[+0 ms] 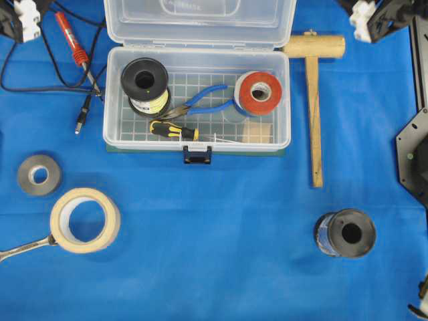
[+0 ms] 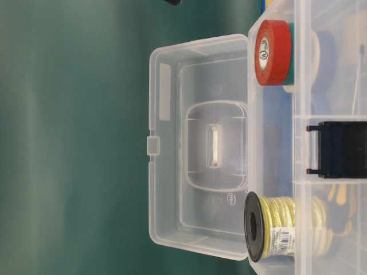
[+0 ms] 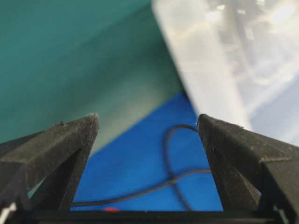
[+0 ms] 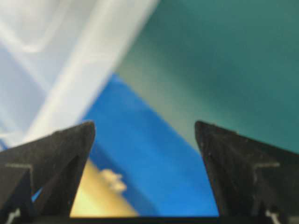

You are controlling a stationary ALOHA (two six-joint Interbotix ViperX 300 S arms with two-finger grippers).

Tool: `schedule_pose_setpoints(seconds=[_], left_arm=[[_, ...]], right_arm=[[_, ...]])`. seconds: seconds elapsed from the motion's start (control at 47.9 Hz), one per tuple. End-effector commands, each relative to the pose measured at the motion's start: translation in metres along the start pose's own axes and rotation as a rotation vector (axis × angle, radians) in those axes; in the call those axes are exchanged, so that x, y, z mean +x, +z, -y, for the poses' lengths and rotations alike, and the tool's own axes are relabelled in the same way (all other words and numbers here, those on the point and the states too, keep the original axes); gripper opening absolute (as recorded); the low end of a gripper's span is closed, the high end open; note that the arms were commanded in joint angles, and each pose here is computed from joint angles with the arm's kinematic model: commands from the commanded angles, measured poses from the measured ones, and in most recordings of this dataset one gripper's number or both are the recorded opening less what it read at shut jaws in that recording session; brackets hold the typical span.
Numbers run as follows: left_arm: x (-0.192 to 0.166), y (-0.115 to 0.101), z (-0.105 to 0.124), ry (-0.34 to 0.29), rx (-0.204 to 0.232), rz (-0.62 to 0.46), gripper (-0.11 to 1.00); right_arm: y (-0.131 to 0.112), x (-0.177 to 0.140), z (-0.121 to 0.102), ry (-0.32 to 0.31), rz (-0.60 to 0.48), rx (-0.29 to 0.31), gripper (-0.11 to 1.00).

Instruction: Open the tool box with both arms.

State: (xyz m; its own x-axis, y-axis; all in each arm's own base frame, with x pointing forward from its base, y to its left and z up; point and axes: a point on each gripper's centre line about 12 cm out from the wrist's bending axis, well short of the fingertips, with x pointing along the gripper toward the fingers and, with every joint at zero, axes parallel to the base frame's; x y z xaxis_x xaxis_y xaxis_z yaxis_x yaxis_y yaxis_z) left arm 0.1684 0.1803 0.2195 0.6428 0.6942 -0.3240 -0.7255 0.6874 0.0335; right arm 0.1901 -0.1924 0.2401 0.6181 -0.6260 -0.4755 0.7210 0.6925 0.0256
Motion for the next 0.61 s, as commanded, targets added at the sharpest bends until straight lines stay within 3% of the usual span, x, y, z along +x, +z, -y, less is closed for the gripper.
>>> schedule_pose_setpoints(seconds=[0.0,0.271,0.48,0.584], left_arm=[[-0.005,0.006,0.016,-0.063,0.021,0.028,0.9],[-0.038,0.003,0.073,-0.32,0.1,0.06,0.9],[-0.062,-0.01,0.104,-0.489,0.163,0.029,0.9],[-0.07,-0.015,0.116,-0.558,0.191,0.018,0.9]], right_arm=[[0.004,-0.003,-0.016,0.054,0.018,-0.014,0.85],[-0.01,-0.023,-0.084,0.29,-0.007,-0.123,0.85],[-0.028,-0.048,-0.136,0.495,-0.024,-0.236,0.85],[-0.035,-0.057,-0.155,0.569,-0.035,-0.279,0.85]])
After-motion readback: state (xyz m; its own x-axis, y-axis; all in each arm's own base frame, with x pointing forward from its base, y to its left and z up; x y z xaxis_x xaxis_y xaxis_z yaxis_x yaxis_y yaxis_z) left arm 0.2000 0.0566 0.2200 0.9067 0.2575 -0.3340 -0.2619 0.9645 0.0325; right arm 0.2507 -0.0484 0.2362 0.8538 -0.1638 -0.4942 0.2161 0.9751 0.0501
